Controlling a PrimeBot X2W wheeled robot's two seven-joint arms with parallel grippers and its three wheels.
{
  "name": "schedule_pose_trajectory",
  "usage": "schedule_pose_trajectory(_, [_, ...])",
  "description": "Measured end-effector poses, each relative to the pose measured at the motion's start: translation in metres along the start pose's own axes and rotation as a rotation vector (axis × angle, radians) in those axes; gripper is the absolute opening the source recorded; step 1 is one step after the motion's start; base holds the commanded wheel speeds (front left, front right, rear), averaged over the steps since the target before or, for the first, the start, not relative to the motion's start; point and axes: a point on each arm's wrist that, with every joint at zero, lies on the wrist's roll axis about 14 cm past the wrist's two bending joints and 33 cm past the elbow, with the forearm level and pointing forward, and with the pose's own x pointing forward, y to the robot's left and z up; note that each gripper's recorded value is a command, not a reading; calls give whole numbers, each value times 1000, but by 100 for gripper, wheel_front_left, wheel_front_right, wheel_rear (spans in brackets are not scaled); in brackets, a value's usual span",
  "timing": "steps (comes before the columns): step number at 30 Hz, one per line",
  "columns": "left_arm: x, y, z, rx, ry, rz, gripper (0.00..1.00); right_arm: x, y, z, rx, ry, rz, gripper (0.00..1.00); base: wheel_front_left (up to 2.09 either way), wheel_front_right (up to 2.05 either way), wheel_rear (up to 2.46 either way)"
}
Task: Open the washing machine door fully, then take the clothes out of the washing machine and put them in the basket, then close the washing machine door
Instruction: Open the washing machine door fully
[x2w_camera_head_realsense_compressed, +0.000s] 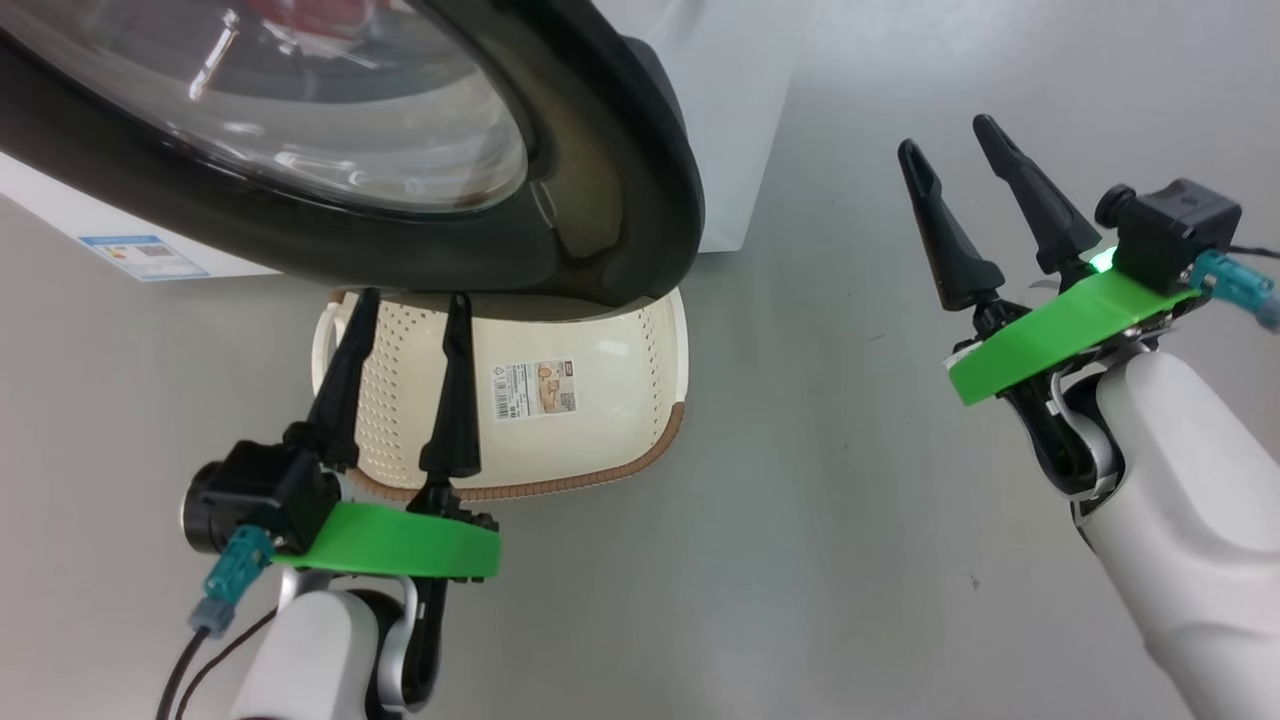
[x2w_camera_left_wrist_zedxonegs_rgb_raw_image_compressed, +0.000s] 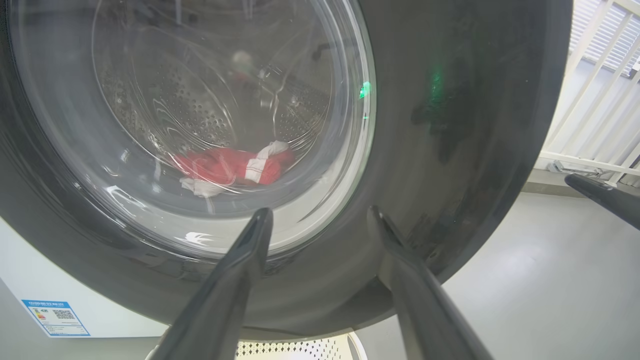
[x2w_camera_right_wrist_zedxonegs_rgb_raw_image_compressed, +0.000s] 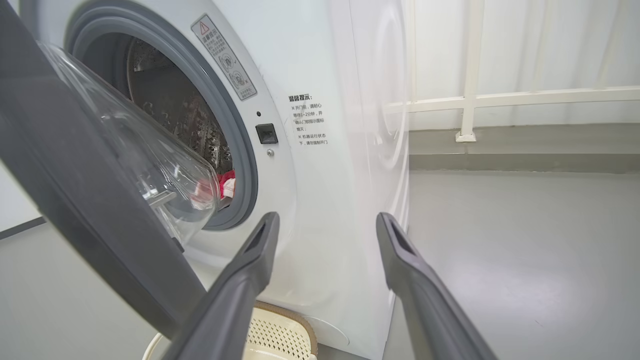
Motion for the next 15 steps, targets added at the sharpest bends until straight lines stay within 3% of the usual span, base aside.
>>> schedule_pose_trajectory(8, [2, -1, 3, 9, -12, -5, 100, -16, 3, 13, -67, -107, -62, 100, 0, 0, 0])
schedule_pose_trajectory(15, [4, -2, 3, 6, -17, -9, 100, -36, 4, 7, -123, -112, -92, 100, 0, 0, 0])
